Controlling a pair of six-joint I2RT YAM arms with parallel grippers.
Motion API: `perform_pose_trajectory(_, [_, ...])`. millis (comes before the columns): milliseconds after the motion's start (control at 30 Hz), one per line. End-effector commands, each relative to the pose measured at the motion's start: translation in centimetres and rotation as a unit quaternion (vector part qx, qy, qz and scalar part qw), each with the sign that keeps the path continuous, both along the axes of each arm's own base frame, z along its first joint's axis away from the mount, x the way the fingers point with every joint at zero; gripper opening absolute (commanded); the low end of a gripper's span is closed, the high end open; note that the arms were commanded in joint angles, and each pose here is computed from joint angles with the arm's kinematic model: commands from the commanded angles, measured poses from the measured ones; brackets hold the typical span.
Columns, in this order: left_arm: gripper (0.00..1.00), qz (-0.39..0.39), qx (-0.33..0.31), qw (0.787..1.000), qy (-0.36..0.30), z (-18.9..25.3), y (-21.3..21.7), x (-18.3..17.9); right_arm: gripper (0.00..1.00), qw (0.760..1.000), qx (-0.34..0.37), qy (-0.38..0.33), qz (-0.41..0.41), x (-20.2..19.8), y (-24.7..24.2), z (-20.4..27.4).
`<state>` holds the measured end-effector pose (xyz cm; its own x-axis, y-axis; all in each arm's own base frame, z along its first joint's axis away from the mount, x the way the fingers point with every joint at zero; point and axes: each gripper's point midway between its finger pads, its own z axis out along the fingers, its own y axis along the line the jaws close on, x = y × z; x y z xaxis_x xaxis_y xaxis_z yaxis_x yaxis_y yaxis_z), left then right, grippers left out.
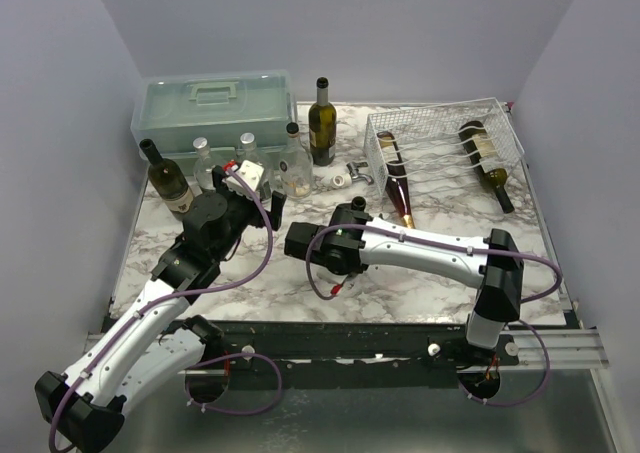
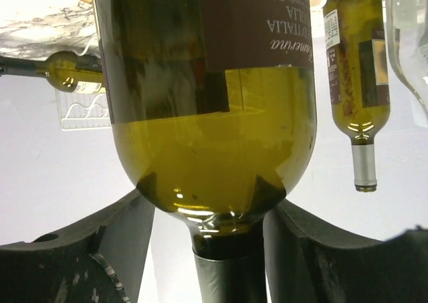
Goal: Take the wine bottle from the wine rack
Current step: Place the wine bottle at the center of the board.
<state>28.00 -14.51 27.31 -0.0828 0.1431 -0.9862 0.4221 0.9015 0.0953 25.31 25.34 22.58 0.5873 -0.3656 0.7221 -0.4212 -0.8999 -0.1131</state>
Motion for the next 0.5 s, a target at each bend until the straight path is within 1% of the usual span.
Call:
perform_pose_trajectory(0, [0.99,-0.005,-0.003,1.0,-0.015,1.3,0.1,-0.1,0.64,0.999,-0.011,-0.025,0.018,-0.2,0.9,1.4])
perform_pose_trajectory(33, [0.99,-0.005,-0.004,1.0,-0.015,1.3,0.1,-0.2,0.66,0.999,-0.01,-0.026,0.019,-0.3,1.0,1.5])
perform_pose_trajectory(433, [0.99,-0.006,-0.003,1.0,-0.012,1.1,0.1,-0.1,0.66,0.998,0.014,-0.045,0.031,-1.4,1.7,2.7])
perform_pose_trajectory(467, [0.99,-0.006,-0.004,1.0,-0.013,1.2,0.1,0.0,0.69,0.998,0.017,-0.049,0.032,-1.6,1.8,2.8])
